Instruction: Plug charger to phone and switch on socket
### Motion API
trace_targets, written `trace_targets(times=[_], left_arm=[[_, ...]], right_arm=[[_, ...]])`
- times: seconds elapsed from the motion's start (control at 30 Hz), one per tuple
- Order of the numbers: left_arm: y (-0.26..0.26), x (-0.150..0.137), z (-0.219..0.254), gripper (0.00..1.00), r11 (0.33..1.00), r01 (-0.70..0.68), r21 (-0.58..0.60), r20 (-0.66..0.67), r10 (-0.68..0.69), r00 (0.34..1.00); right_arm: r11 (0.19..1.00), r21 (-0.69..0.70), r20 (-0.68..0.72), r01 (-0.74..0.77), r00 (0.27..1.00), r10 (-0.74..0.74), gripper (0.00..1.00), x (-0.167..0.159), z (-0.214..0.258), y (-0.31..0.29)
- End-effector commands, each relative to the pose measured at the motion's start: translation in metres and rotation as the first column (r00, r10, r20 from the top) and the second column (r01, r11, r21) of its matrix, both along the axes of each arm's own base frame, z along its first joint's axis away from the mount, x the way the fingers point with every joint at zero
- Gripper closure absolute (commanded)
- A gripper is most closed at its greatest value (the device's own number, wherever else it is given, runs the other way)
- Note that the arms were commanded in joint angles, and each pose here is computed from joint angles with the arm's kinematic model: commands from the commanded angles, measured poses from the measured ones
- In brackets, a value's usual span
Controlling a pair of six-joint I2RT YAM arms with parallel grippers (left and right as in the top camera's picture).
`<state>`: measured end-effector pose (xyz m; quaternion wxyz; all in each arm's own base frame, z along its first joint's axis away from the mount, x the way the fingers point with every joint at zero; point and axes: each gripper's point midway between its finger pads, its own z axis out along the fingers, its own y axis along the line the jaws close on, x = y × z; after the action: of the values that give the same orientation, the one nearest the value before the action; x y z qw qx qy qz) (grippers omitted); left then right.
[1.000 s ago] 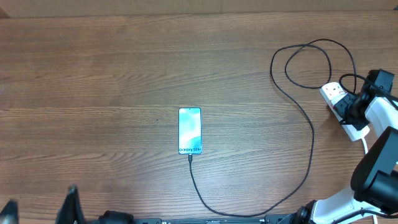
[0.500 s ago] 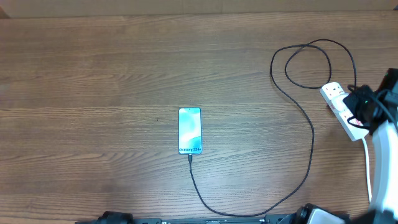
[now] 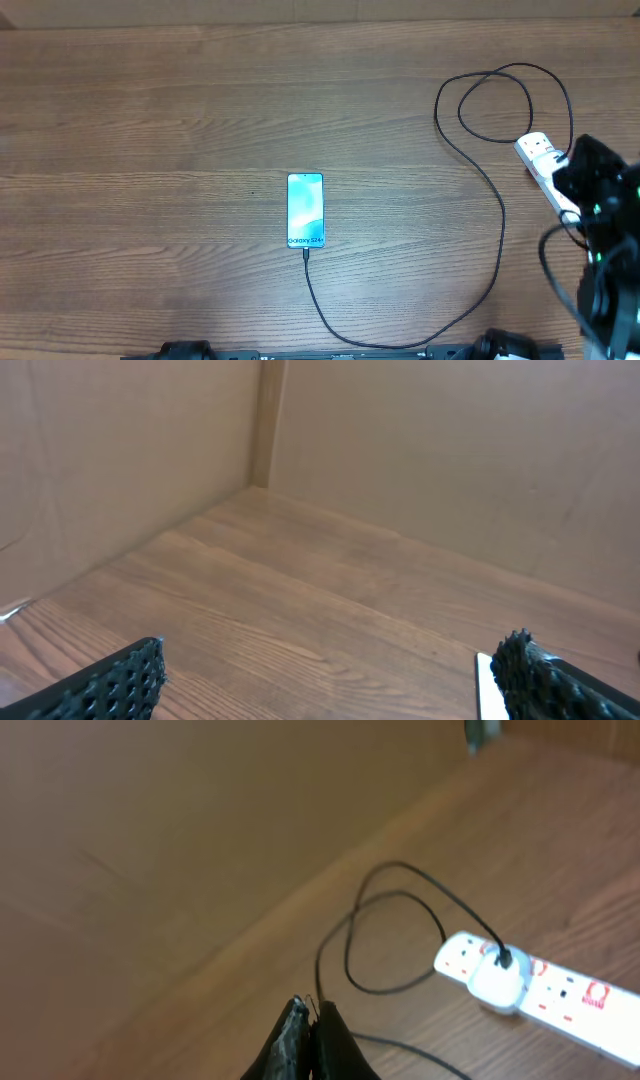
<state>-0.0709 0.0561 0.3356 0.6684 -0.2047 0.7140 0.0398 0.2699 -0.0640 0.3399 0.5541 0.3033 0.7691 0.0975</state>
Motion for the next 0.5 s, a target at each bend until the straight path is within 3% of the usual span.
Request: trace_targets(times=[0.0, 0.33, 0.47], left_arm=[[0.002, -0.003, -0.001, 0.0, 1.0, -0.017, 0.009, 0.003, 0.017, 1.0], [0.002, -0.003, -0.001, 0.0, 1.0, -0.017, 0.009, 0.003, 0.017, 1.0], [0.006, 0.004, 0.024, 0.0, 0.999, -0.041, -0.018, 0.111, 0.043, 0.993]], right_arm=[[1.0, -0.009, 0.038, -0.012, 0.999, 0.012, 0.96, -0.009, 0.011, 0.005], [1.0, -0.007, 0.033, -0.012, 0.999, 0.012, 0.96, -0.016, 0.009, 0.007], [1.0, -0.002, 0.013, -0.012, 1.0, 0.012, 0.96, -0.018, 0.005, 0.008]])
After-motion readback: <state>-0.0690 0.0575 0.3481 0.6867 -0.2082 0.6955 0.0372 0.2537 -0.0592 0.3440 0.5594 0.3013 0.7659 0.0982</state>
